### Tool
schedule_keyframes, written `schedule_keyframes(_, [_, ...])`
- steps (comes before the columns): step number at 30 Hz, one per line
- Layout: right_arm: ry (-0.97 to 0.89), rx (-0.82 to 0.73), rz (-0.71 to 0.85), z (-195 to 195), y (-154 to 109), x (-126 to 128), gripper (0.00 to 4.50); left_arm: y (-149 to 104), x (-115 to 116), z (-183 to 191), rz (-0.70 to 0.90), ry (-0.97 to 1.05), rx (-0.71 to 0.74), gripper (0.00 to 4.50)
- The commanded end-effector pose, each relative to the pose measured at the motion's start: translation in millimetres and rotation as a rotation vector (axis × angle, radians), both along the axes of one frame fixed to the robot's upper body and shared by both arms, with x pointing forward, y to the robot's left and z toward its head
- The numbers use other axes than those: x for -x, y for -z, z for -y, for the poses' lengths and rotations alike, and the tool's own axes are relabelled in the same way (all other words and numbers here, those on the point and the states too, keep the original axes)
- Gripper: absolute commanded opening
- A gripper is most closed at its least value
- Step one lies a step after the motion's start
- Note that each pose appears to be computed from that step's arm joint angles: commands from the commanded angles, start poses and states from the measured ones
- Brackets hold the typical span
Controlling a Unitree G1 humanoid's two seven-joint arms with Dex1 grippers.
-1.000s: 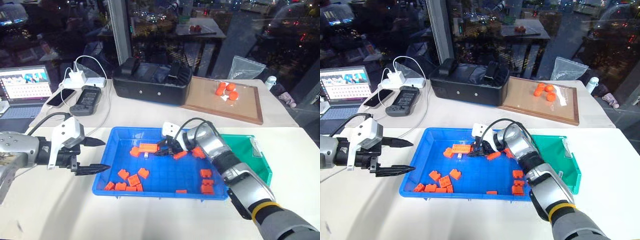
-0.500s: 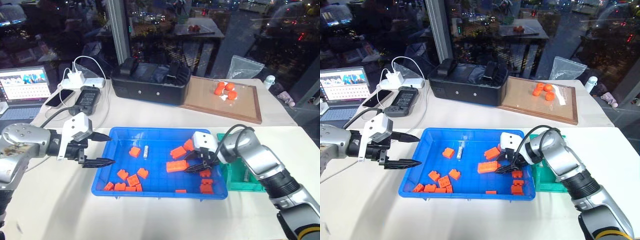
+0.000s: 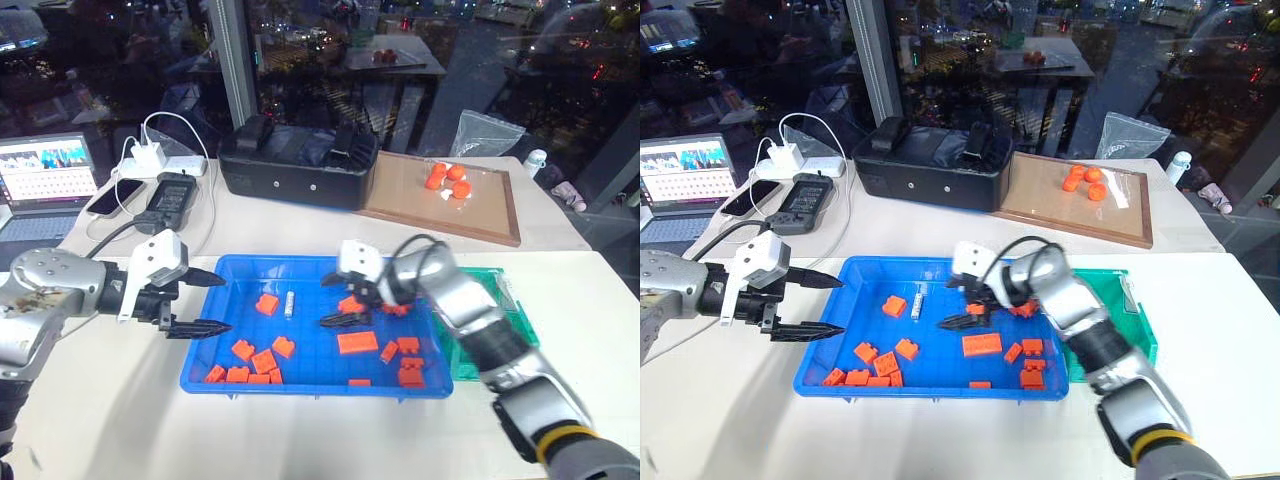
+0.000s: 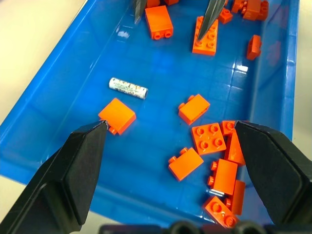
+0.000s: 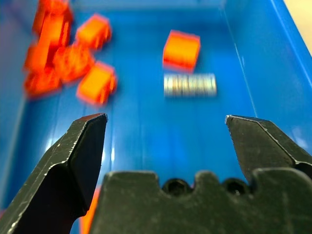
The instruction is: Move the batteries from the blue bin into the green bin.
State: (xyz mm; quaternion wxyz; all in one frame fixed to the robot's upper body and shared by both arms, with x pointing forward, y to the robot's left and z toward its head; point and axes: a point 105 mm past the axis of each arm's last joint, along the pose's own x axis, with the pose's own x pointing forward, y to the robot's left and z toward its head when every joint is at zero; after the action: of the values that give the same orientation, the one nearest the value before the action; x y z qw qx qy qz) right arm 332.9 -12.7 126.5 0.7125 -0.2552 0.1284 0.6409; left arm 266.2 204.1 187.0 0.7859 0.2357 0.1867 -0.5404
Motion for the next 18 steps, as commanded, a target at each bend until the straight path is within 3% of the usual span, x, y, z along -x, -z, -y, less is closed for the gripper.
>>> schedule_keyframes(1, [0.044, 0.002, 0.064, -17, 1, -21, 4.49, -15, 5, -4, 0.049, -0.013, -0.019, 4.50])
schedule_keyframes(10, [0.078, 0.050, 0.050, -34, 25, -39, 4.49, -16, 11, -6, 0.048, -0.040, -0.019, 4.50])
schedule_keyframes(13, [0.063, 0.050, 0.018, -32, 30, -36, 3.88, -16, 12, -7, 0.048, -0.045, -0.019, 4.50])
schedule_keyframes(16, [0.051, 0.015, 0.021, -30, 23, -35, 2.75, -17, 12, -5, 0.048, -0.042, -0.009, 4.50])
schedule_keyframes(18, [0.035, -0.016, 0.033, -27, 14, -33, 2.50, -18, 11, -3, 0.050, -0.036, 0.002, 4.50])
